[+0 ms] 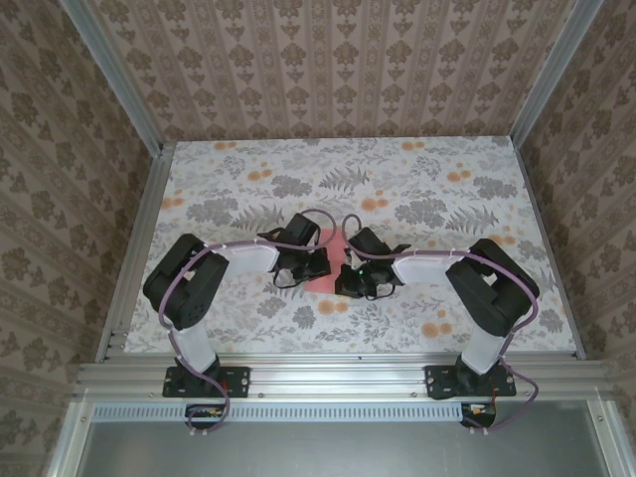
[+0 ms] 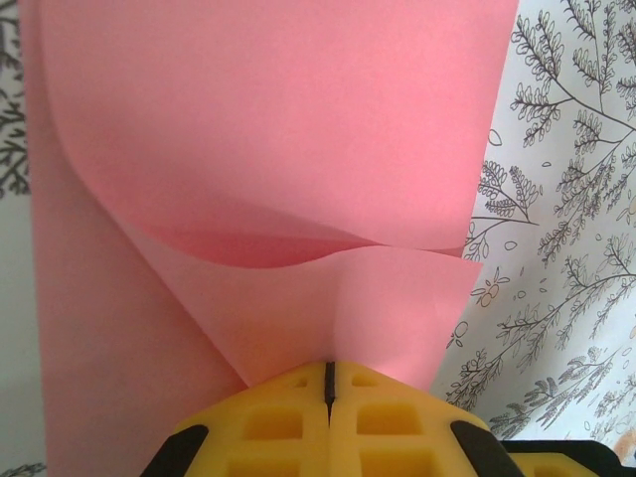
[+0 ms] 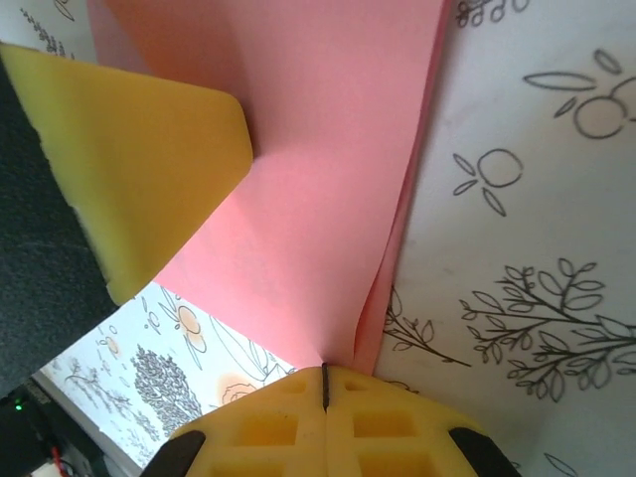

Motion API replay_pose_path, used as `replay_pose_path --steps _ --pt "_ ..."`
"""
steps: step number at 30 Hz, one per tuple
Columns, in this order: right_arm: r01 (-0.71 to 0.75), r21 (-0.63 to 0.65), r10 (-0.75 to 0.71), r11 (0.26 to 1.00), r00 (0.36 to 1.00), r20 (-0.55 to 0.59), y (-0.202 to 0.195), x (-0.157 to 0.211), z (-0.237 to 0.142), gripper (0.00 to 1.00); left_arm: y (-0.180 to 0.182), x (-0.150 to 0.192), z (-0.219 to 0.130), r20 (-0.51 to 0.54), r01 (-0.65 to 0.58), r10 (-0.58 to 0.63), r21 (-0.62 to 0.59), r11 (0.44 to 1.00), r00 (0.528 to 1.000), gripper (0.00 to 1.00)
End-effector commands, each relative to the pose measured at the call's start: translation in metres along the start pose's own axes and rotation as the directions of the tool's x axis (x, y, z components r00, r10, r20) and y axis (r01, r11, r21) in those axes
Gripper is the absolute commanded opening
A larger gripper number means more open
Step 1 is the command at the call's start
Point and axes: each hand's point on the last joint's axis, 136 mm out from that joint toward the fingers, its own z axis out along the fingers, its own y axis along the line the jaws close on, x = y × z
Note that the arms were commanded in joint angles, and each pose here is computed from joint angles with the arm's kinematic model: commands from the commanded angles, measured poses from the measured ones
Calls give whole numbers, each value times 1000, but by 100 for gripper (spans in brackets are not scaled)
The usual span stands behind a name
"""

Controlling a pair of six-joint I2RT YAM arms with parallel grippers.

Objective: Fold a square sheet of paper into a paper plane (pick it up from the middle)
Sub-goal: Fold the triangle a second time at the center of the table.

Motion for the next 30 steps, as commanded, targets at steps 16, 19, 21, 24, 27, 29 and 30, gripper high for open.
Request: replay_pose_path --steps 16,19,21,24,27,29,30 --pt "13 28 -16 1000 993 116 10 -26 -26 29 32 12 3 -20 51 -54 -116 992 998 6" --pt "10 17 -12 1000 995 103 11 -27 -20 27 31 12 3 -17 50 -52 -115 992 999 6" --pt "8 23 -10 1000 995 94 9 -27 -17 27 30 12 3 -19 48 -51 -112 993 999 6" --pt "7 20 -9 1000 997 80 9 -26 -12 26 29 11 2 -17 48 -50 -108 993 999 6" --pt "6 10 -7 1000 998 69 9 -25 -8 24 27 11 1 -16 48 -50 -102 994 999 6" --pt "7 2 -8 1000 998 62 9 -24 -6 23 26 10 1 -15 47 -49 -99 994 999 5" --pt "6 -1 -6 1000 998 56 9 -24 -4 22 26 11 1 -17 48 -50 -99 994 999 6"
